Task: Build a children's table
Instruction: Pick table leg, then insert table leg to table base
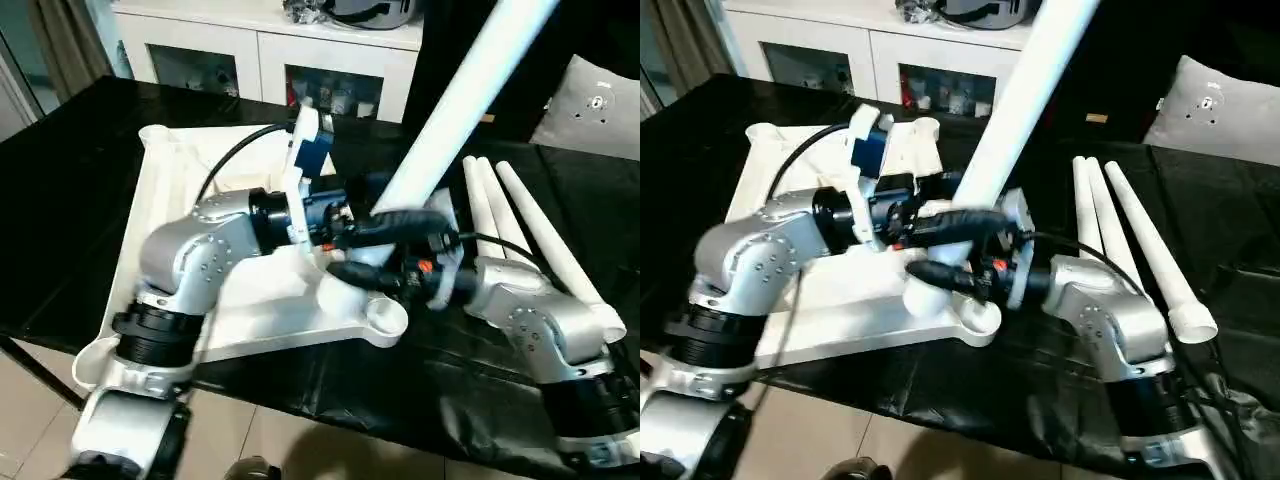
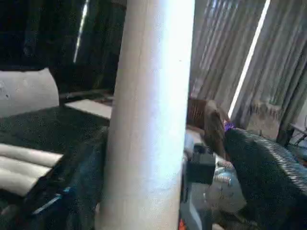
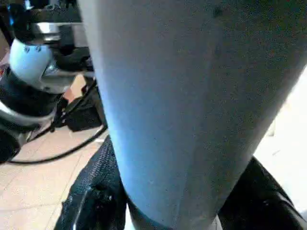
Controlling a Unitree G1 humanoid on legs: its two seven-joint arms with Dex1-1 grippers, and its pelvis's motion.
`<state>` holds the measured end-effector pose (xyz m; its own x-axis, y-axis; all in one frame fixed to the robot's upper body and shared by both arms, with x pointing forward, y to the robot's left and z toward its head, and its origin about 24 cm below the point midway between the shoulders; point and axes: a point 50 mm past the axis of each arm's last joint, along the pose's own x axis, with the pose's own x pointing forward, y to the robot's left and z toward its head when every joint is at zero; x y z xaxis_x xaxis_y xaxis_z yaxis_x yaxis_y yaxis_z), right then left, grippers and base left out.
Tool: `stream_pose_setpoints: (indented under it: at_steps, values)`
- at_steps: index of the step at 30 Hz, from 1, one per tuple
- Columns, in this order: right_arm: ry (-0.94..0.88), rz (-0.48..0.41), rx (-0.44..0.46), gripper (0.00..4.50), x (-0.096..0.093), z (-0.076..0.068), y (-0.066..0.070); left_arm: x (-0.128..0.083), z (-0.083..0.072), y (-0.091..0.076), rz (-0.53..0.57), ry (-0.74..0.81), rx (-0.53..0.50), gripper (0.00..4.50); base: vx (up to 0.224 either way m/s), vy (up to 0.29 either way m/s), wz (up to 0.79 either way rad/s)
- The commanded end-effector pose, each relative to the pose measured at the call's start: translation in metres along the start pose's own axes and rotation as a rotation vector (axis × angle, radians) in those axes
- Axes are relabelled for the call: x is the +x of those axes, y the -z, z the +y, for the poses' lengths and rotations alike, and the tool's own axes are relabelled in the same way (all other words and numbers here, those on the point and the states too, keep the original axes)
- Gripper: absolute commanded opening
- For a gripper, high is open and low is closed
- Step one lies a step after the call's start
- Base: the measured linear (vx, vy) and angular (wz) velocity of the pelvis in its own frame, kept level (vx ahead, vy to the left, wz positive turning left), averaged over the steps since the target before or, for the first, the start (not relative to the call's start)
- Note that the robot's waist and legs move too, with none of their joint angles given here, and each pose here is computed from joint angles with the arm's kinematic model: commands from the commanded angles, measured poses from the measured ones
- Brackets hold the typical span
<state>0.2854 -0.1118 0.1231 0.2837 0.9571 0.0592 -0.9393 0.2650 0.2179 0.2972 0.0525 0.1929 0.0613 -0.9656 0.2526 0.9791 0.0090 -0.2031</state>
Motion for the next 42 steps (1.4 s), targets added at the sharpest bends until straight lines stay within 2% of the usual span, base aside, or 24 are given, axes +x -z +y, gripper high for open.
stream_pose_setpoints:
  at_steps: [1,2,5,8,10,11,16,17,18,19,20,22,24,26,27,28,29,31,33,34,37,40,42]
  values:
    - [0.055,-0.025,0.009,1.9,-0.002,-0.002,-0.002,0.009,-0.01,-0.013,-0.106,0.059,0.015,4.46,0.0,0.0,0.0]
    - [0.052,-0.048,0.024,1.9,-0.003,0.002,-0.003,0.003,-0.007,-0.019,-0.197,0.031,-0.016,4.49,0.0,0.0,0.0]
    - [0.055,-0.09,0.05,1.9,-0.007,0.009,-0.002,-0.011,0.003,-0.027,-0.315,-0.058,-0.062,4.5,0.0,0.0,0.0]
    - [0.078,-0.097,0.046,1.9,-0.01,0.01,0.0,-0.017,0.006,-0.026,-0.318,-0.105,-0.056,4.5,0.0,0.0,0.0]
    - [0.162,-0.107,0.021,1.9,-0.016,0.009,0.0,-0.03,0.009,-0.018,-0.223,-0.202,0.006,4.5,0.0,0.0,0.0]
    - [0.168,-0.106,0.019,1.9,-0.017,0.009,0.0,-0.031,0.009,-0.018,-0.216,-0.209,0.01,4.5,0.0,0.0,0.0]
    - [0.442,-0.016,-0.107,1.9,-0.031,0.0,0.004,-0.069,0.006,0.011,0.123,-0.41,0.19,4.5,0.0,0.0,0.0]
    - [0.442,-0.016,-0.107,1.9,-0.031,0.0,0.004,-0.069,0.006,0.011,0.123,-0.41,0.19,4.5,0.0,0.0,0.0]
    - [0.498,-0.011,-0.124,1.9,-0.032,-0.003,0.005,-0.073,0.004,0.016,0.177,-0.428,0.21,4.5,0.0,0.0,0.0]
    - [0.596,0.011,-0.161,1.89,-0.034,-0.006,0.007,-0.081,-0.002,0.03,0.305,-0.451,0.254,4.5,0.0,0.0,0.0]
    - [0.596,0.011,-0.161,1.89,-0.034,-0.006,0.007,-0.081,-0.002,0.03,0.305,-0.451,0.254,4.5,0.0,0.0,0.0]
    - [0.659,0.016,-0.185,1.89,-0.035,-0.006,0.01,-0.085,-0.009,0.044,0.414,-0.441,0.289,4.5,0.0,0.0,0.0]
    - [0.672,0.005,-0.195,1.89,-0.035,-0.003,0.012,-0.085,-0.018,0.056,0.449,-0.412,0.236,4.5,0.0,0.0,0.0]
    - [0.65,-0.026,-0.167,1.89,-0.034,0.004,0.014,-0.084,-0.025,0.071,0.488,-0.395,0.206,4.5,0.0,0.0,0.0]
    - [0.65,-0.026,-0.167,1.89,-0.034,0.004,0.014,-0.084,-0.025,0.071,0.488,-0.395,0.206,4.5,0.0,0.0,0.0]
    - [0.622,-0.032,-0.128,1.89,-0.033,0.01,0.018,-0.085,-0.025,0.082,0.536,-0.414,0.198,4.21,0.0,0.0,0.0]
    - [0.619,-0.03,-0.128,1.89,-0.033,0.011,0.019,-0.086,-0.025,0.084,0.544,-0.42,0.2,4.21,0.0,0.0,0.0]
    - [0.588,-0.013,-0.115,1.89,-0.033,0.017,0.025,-0.093,-0.021,0.1,0.63,-0.448,0.246,4.14,0.0,0.0,0.0]
    - [0.576,-0.012,-0.105,1.89,-0.033,0.02,0.028,-0.096,-0.021,0.107,0.666,-0.447,0.256,4.11,0.0,0.0,0.0]
    - [0.566,-0.017,-0.098,1.89,-0.032,0.022,0.029,-0.098,-0.021,0.11,0.669,-0.444,0.245,3.79,0.0,0.0,0.0]
    - [0.553,-0.019,-0.093,1.89,-0.031,0.026,0.029,-0.098,-0.018,0.112,0.671,-0.455,0.238,3.71,0.0,0.0,0.0]
    - [0.544,-0.004,-0.082,1.89,-0.032,0.028,0.032,-0.097,-0.012,0.113,0.679,-0.459,0.206,3.33,0.0,0.0,0.0]
    - [0.547,0.003,-0.08,1.89,-0.033,0.029,0.033,-0.095,-0.012,0.114,0.668,-0.452,0.191,3.26,0.0,0.0,0.0]
